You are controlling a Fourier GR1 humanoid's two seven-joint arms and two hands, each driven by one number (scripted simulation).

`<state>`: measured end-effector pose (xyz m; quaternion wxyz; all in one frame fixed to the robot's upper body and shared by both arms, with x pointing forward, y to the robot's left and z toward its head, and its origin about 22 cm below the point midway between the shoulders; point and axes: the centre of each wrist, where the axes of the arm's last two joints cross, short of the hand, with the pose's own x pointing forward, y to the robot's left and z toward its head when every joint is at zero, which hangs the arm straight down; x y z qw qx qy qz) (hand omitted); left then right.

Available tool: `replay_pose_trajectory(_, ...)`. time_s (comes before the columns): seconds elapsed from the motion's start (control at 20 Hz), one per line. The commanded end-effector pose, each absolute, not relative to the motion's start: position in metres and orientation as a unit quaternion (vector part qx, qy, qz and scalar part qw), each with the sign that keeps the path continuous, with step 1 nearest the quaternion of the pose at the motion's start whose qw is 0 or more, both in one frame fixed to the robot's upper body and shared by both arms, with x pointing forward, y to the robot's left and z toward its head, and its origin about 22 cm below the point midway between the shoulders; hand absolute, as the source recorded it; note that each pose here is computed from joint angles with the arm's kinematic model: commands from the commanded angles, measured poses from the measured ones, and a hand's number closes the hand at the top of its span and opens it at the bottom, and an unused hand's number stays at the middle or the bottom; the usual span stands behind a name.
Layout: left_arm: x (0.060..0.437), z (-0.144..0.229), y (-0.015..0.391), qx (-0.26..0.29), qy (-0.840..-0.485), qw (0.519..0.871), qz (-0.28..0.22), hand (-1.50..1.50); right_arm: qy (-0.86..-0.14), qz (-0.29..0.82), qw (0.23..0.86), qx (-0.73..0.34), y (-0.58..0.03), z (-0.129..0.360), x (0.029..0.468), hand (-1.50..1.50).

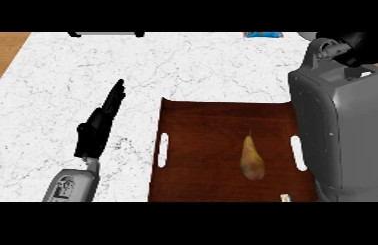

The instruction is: Pick the bell pepper from the tray and place it in the tiered shelf

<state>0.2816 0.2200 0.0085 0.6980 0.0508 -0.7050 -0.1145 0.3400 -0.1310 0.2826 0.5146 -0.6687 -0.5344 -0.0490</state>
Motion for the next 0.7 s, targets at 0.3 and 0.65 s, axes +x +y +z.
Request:
replay_pose_trajectory(0.3, 0.291, 0.016, 0.226, 0.048, -0.708, 0.696, -0.113, 0.00, -0.462, -0.118, 0.522, -0.707, -0.180, 0.342, 0.345, 1.50)
replay_pose_trajectory(0.65, 0.286, 0.023, 0.231, 0.044, -0.700, 0.705, -0.108, 0.00, -0.448, -0.111, 0.495, -0.736, -0.212, 0.347, 0.349, 1.50)
